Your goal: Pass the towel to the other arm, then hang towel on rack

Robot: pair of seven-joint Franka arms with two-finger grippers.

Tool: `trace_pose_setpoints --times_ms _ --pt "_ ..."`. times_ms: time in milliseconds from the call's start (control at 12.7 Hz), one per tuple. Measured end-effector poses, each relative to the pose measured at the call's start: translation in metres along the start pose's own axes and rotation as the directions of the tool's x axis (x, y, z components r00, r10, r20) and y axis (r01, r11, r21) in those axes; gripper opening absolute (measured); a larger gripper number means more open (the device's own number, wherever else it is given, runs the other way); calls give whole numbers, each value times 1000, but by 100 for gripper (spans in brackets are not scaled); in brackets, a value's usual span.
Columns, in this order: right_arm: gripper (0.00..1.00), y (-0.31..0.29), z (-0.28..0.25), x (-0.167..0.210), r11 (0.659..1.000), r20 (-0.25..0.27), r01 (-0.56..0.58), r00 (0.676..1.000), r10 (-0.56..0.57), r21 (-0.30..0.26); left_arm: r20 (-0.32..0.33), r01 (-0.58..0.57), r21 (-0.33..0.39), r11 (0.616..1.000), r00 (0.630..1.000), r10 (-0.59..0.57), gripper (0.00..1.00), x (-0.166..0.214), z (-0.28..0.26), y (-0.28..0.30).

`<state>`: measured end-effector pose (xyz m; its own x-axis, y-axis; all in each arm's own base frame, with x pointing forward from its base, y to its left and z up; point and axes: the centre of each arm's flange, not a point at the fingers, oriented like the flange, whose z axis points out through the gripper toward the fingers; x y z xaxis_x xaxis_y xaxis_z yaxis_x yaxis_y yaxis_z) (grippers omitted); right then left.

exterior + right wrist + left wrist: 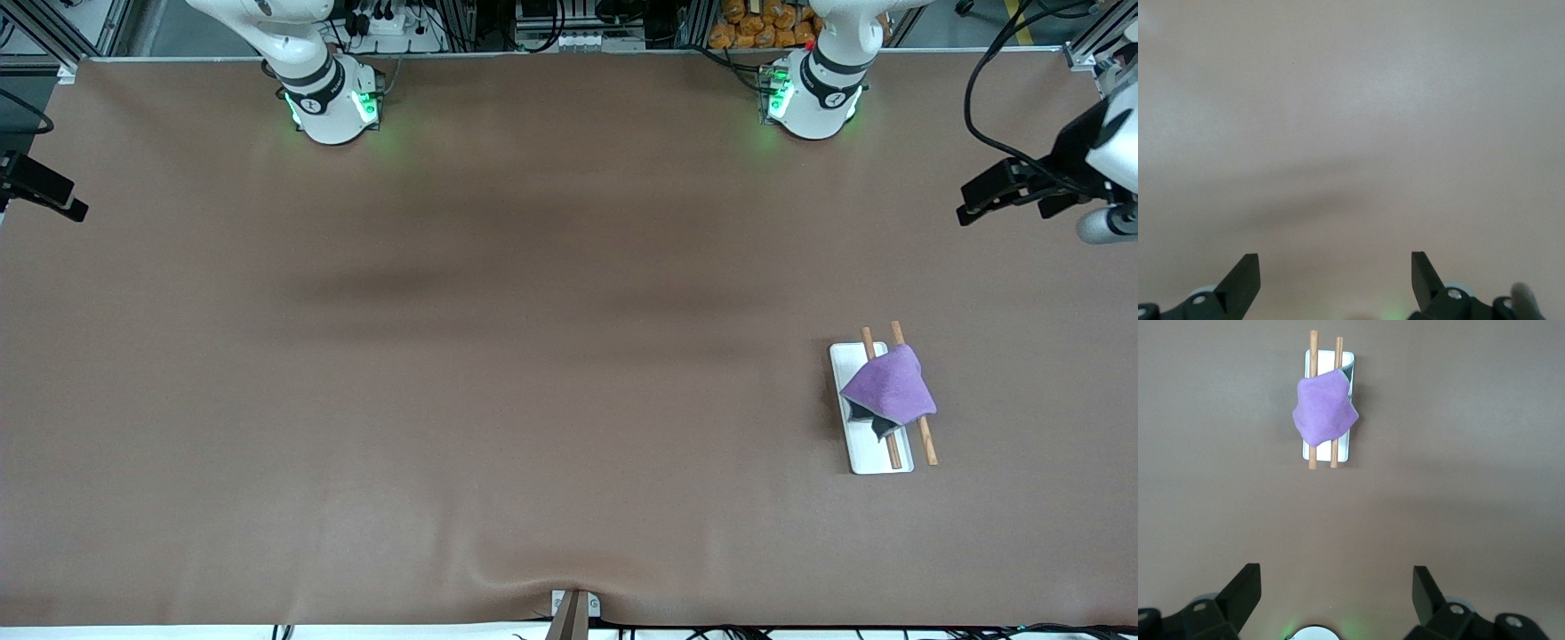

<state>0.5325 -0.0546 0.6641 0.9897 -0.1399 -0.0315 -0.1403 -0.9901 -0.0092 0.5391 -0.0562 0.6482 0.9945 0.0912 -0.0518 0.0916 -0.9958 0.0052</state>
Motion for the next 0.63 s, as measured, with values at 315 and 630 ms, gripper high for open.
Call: trace_pose_setpoints --times_ms 315,630 --pt "100 0 0 0 1000 0 0 1000 0 0 1 6 10 1000 1000 -6 100 -11 11 -3" --pt "100 1 0 0 1000 0 -1 1000 1 0 0 4 6 1000 1000 -4 100 -11 12 -3"
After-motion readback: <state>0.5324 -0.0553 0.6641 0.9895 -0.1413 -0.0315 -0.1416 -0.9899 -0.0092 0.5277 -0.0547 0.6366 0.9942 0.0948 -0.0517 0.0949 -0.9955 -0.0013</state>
